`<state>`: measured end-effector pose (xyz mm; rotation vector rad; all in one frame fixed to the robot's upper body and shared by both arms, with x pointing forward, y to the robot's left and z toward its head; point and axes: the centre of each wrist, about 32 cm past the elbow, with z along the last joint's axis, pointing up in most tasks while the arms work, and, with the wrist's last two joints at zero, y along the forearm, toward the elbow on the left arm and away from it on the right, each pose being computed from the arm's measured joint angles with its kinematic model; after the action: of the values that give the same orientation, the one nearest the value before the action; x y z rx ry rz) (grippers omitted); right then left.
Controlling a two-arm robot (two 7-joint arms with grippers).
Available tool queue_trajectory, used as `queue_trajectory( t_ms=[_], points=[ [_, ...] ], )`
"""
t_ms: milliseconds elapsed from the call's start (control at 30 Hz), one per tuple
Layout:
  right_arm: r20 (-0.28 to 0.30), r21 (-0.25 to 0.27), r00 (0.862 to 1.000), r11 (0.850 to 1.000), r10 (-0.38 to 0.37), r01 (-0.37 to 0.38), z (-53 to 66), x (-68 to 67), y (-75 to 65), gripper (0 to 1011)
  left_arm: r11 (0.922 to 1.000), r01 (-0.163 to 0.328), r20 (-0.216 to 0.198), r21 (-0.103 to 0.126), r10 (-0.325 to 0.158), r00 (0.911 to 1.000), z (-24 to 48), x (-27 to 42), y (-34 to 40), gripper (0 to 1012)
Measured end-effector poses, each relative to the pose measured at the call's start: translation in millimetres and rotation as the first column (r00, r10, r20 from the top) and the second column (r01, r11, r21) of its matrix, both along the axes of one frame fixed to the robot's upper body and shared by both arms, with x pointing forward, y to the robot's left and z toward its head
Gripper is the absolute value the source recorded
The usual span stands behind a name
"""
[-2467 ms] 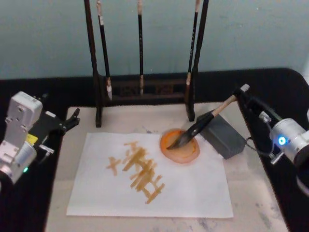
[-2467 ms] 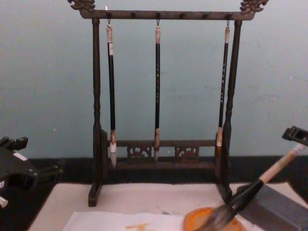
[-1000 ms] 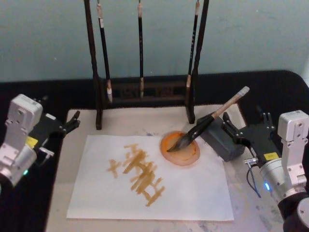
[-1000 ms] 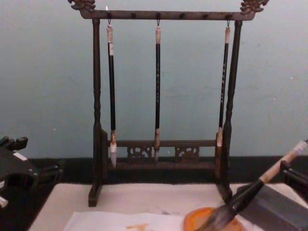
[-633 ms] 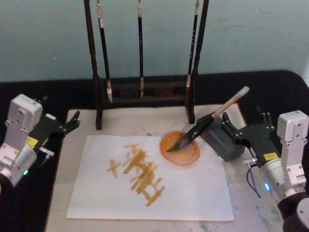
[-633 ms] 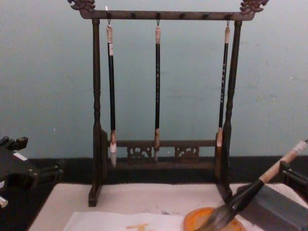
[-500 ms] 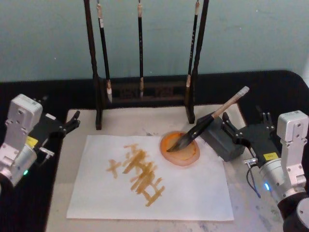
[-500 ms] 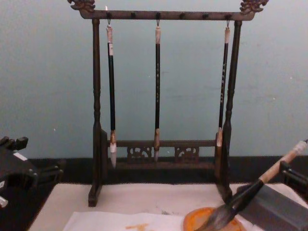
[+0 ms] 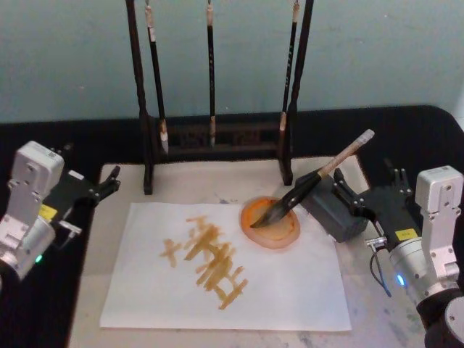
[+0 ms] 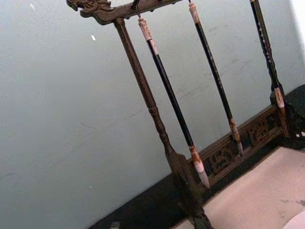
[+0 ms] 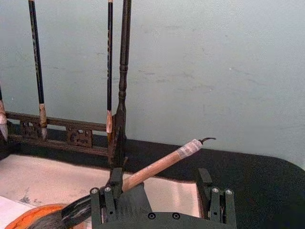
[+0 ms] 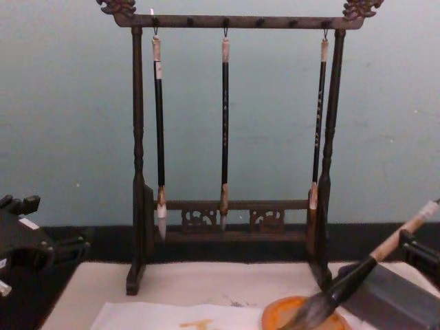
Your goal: Pick up the brush from the inkstone, write on the paper, then place the brush back to its original position.
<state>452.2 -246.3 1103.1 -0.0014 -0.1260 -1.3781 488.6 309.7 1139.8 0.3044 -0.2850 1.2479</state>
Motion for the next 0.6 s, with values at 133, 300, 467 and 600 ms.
queue_trajectory(
  t_ms=[133,300,467,600],
  points=[
    [0.000,0.000,1.000,1.000,0.000,0.000,0.0,0.0,0.0,1000,1.0000,0.000,0.000,0.000,0.000,1.0000,0.0,0.0,0.0,1010],
    [0.000,-0.001,1.000,1.000,0.000,0.000,0.0,0.0,0.0,1000,1.0000,0.000,0.000,0.000,0.000,1.0000,0.0,0.0,0.0,1010],
    [0.000,-0.001,1.000,1.000,0.000,0.000,0.0,0.0,0.0,1000,1.0000,0.000,0.000,0.000,0.000,1.0000,0.0,0.0,0.0,1010],
    [0.000,-0.001,1.000,1.000,0.000,0.000,0.0,0.0,0.0,1000,1.0000,0.000,0.000,0.000,0.000,1.0000,0.0,0.0,0.0,1010]
  ],
)
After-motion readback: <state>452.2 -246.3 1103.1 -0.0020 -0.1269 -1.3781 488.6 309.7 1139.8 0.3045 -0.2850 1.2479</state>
